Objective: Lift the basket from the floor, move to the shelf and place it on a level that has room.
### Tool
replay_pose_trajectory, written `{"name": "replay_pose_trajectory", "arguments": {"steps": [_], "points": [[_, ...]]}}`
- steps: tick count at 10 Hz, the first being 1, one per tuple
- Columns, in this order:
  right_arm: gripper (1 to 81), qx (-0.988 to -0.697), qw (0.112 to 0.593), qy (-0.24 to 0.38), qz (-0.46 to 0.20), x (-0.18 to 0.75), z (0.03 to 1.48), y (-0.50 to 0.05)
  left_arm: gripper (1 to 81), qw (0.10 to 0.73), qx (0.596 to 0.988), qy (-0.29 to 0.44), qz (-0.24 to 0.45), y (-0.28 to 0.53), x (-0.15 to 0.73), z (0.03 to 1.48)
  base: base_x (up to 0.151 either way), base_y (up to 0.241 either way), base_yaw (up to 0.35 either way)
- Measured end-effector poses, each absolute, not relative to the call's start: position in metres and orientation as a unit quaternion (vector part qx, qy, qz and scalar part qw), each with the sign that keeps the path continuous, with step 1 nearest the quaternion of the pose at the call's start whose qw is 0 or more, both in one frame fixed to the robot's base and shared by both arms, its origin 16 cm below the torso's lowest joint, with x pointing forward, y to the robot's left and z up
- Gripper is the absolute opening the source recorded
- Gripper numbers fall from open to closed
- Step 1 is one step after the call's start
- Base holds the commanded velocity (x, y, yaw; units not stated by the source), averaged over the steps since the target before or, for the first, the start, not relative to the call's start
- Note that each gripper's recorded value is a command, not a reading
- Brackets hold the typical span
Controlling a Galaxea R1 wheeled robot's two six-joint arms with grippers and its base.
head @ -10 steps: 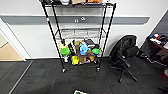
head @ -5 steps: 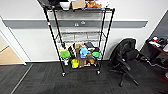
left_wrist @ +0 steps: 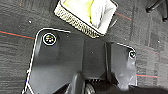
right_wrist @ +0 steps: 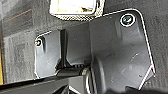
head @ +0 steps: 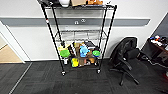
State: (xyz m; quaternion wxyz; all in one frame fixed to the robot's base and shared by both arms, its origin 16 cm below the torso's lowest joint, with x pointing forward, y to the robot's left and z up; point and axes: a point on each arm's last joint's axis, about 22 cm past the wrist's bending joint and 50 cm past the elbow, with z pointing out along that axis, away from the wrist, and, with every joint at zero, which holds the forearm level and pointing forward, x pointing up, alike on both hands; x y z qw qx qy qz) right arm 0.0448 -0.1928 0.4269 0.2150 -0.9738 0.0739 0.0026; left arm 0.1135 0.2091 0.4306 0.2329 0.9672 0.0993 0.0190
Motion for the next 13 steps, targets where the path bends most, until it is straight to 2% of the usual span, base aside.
{"name": "replay_pose_trajectory", "arguments": {"steps": [4, 9, 13], "points": [[81.1, -0.974, 0.211, 0.078, 0.029, 0.039, 0.413, -0.181, 81.1, 0.226, 0.967, 0.112, -0.024, 0.213, 0.101, 0.415, 0.000, 0.000, 0.000], [81.1, -0.965, 0.252, 0.068, 0.002, 0.086, 0.412, -0.151, 81.1, 0.219, 0.969, 0.115, -0.001, 0.232, 0.147, 0.404, 0.000, 0.000, 0.000], [81.1, -0.963, 0.261, 0.062, -0.019, 0.121, 0.409, -0.173, 81.1, 0.228, 0.968, 0.107, 0.017, 0.225, 0.190, 0.393, 0.000, 0.000, 0.000]]}}
